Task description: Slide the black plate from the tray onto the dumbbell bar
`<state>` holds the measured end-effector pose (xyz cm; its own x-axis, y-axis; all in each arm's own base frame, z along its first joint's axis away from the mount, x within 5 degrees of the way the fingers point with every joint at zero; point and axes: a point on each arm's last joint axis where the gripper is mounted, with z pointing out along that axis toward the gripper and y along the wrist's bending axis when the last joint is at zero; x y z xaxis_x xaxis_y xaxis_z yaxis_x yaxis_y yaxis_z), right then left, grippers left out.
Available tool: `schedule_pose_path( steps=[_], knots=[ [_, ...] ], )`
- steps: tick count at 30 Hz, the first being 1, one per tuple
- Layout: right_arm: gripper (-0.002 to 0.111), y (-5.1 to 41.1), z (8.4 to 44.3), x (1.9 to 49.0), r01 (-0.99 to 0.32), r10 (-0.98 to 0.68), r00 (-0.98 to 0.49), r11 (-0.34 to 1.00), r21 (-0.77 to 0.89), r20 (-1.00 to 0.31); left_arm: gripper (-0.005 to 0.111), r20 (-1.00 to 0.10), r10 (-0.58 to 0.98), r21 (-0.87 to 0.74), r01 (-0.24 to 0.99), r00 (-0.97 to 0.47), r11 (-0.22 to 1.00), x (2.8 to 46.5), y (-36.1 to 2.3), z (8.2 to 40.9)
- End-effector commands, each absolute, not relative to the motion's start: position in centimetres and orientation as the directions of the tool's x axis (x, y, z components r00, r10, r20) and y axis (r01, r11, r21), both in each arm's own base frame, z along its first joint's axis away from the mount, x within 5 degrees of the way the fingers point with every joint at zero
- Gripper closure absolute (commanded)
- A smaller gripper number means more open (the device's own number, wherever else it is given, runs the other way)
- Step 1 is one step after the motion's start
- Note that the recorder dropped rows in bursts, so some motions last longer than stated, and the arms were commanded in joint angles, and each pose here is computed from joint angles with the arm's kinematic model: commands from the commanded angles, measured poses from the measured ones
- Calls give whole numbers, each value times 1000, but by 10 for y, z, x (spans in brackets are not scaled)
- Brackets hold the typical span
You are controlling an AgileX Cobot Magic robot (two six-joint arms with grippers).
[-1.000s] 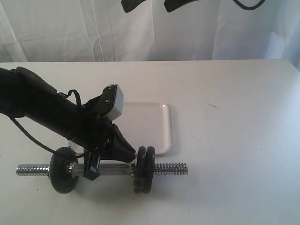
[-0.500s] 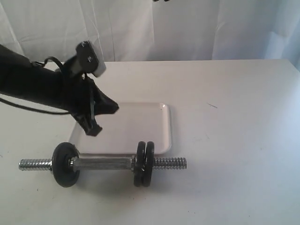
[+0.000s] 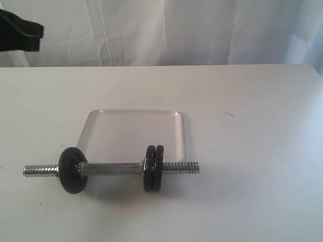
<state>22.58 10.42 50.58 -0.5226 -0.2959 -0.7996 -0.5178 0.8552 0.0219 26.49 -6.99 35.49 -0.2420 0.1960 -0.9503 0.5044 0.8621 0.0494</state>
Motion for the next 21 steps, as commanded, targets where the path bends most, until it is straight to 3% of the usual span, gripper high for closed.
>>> schedule_pose_path(
  steps=[1, 9, 14, 21],
  knots=[
    [108, 90, 481, 194, -500, -264, -509, 865, 32, -819, 107, -971, 109, 16, 396, -214, 918, 241, -50, 365],
    [108, 72, 397, 152, -453, -141, -417, 889, 71, -898, 107, -959, 103, 13, 321, -264, 947, 204, -35, 328],
    [108, 66, 344, 135, -431, -171, -572, 895, 117, -802, 107, -954, 103, 9, 316, -282, 949, 201, -34, 320],
    [108, 63, 317, 124, -434, -244, -701, 892, 129, -670, 107, -954, 103, 10, 314, -282, 949, 201, -34, 320]
  ],
)
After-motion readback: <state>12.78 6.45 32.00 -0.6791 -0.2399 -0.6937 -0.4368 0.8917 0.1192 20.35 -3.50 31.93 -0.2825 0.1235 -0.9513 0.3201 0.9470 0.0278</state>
